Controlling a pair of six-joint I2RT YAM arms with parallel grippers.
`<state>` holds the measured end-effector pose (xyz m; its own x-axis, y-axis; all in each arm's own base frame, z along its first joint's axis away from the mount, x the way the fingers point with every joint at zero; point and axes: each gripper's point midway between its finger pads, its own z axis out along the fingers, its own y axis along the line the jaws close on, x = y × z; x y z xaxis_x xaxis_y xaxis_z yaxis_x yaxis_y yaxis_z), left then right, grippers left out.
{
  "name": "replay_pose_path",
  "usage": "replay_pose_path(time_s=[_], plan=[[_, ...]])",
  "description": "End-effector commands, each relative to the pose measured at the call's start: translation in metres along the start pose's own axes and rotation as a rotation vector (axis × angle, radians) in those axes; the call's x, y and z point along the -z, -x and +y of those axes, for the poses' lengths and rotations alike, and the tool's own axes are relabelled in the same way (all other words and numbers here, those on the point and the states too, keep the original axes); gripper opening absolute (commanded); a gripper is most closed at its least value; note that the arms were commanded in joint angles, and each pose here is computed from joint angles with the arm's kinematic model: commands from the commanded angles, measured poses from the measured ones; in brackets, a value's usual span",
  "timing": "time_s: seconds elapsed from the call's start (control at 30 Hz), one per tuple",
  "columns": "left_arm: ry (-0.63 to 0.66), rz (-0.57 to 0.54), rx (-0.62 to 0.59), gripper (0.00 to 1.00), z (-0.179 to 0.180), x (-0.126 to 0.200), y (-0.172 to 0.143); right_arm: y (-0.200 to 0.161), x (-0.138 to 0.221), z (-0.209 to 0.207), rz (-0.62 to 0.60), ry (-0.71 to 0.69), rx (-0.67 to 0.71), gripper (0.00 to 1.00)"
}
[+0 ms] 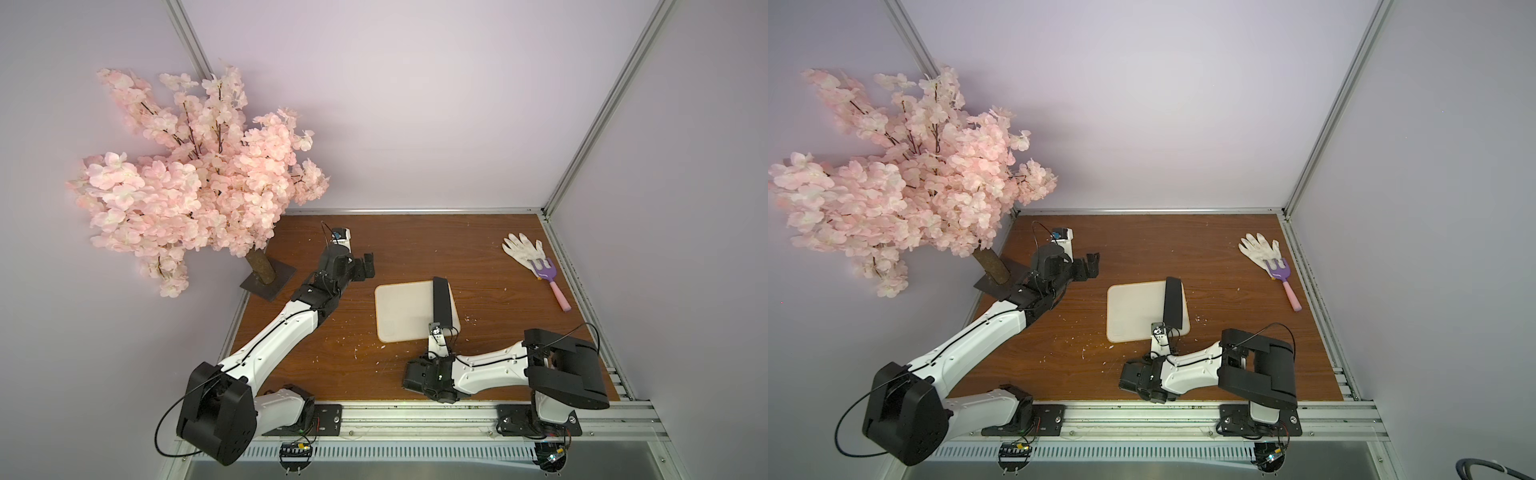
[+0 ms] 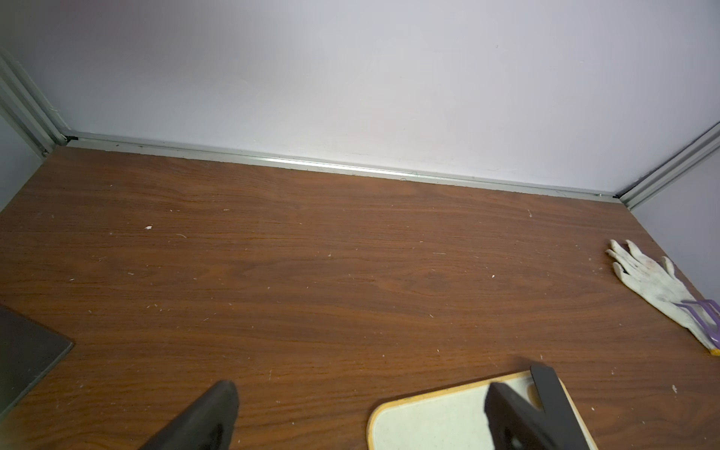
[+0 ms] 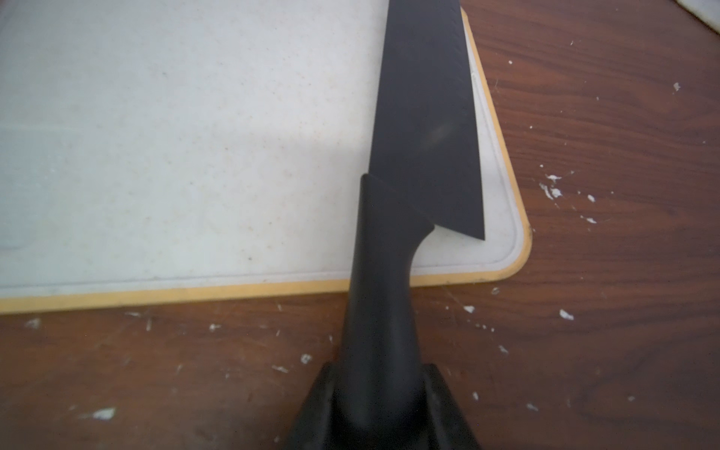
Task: Align the knife with the edge of the cutting board
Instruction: Adjust the knife at the edge of the cutting board.
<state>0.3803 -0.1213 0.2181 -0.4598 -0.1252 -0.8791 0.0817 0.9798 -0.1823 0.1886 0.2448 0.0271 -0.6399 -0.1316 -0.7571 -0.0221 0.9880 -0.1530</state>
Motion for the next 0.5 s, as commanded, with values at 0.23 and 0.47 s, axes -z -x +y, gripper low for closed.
replay_pose_path(time_s=[0.23,0.47], plan=[[-0.011,0.087,0.001,1.0,-0.008,-0.006,-0.01,-0.003,0.008,-0.034,0.013,-0.075,0.156,0.0],[-0.065,0.292,0.108,1.0,-0.019,-0.009,-0.055,0.007,0.017,-0.032,-0.019,0.025,0.174,0.0]])
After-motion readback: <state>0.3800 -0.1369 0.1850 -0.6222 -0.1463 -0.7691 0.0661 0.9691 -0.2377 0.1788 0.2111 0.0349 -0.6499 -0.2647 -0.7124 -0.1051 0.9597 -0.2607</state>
